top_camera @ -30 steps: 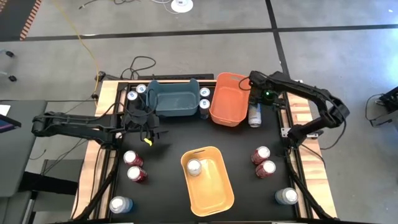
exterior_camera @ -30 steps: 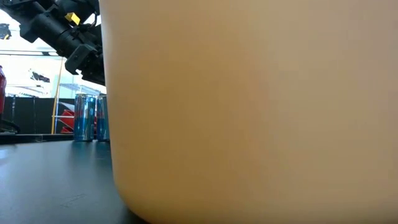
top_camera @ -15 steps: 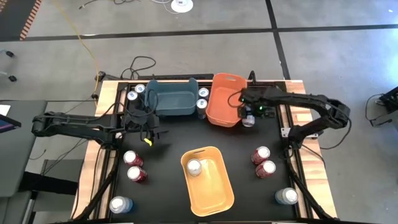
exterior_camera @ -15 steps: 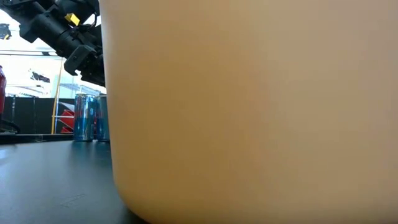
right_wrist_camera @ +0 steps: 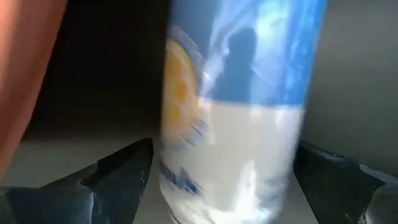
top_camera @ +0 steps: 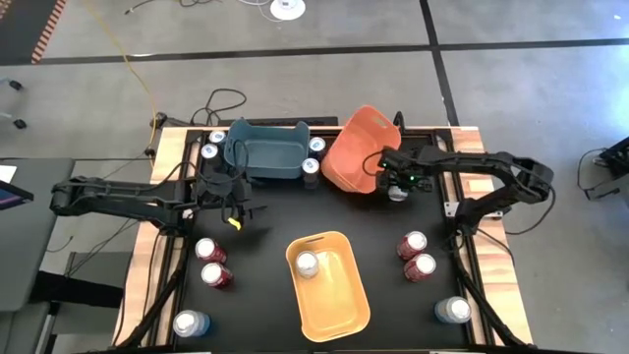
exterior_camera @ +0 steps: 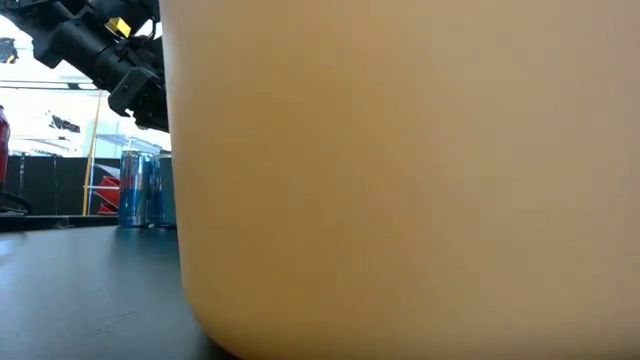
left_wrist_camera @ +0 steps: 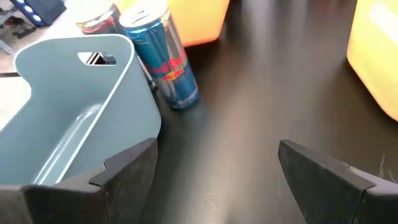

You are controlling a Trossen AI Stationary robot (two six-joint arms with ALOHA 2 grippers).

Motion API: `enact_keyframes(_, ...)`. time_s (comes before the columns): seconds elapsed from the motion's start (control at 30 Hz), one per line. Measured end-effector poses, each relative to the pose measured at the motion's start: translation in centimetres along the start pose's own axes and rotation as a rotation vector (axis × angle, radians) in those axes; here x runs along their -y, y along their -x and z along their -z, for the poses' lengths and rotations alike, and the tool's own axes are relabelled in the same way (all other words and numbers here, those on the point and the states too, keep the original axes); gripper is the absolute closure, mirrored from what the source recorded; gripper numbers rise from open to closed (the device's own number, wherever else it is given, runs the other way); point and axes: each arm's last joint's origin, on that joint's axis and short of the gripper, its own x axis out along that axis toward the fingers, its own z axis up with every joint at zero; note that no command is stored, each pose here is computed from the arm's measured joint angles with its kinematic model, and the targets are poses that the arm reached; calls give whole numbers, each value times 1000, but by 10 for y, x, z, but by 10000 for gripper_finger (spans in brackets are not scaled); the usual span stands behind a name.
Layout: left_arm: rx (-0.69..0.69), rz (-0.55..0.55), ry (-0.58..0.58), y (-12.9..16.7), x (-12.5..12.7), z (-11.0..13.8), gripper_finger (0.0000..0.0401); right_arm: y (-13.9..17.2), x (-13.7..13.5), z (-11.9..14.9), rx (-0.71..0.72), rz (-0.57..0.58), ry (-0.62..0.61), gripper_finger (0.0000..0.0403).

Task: Sort soda cans
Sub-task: Put the blue white soda can into the yellow bin

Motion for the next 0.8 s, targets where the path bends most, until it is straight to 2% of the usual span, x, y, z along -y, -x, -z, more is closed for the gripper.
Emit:
enact_keyframes(0.13,0,0,-4,0,0,0,69,4,3,-7,18,-21,-18,9)
enact_keyframes(0.5,-12,2,-10,0,0,1,69,-6,6,-17,23,30,-61,18)
enact_keyframes(0.63,-12,2,-10,0,0,1,69,-10,6,-16,9,56,-47,51)
enact_keyframes(0.8,-10,2,-10,0,0,1,69,-9,10,-14,-8,89,-44,119)
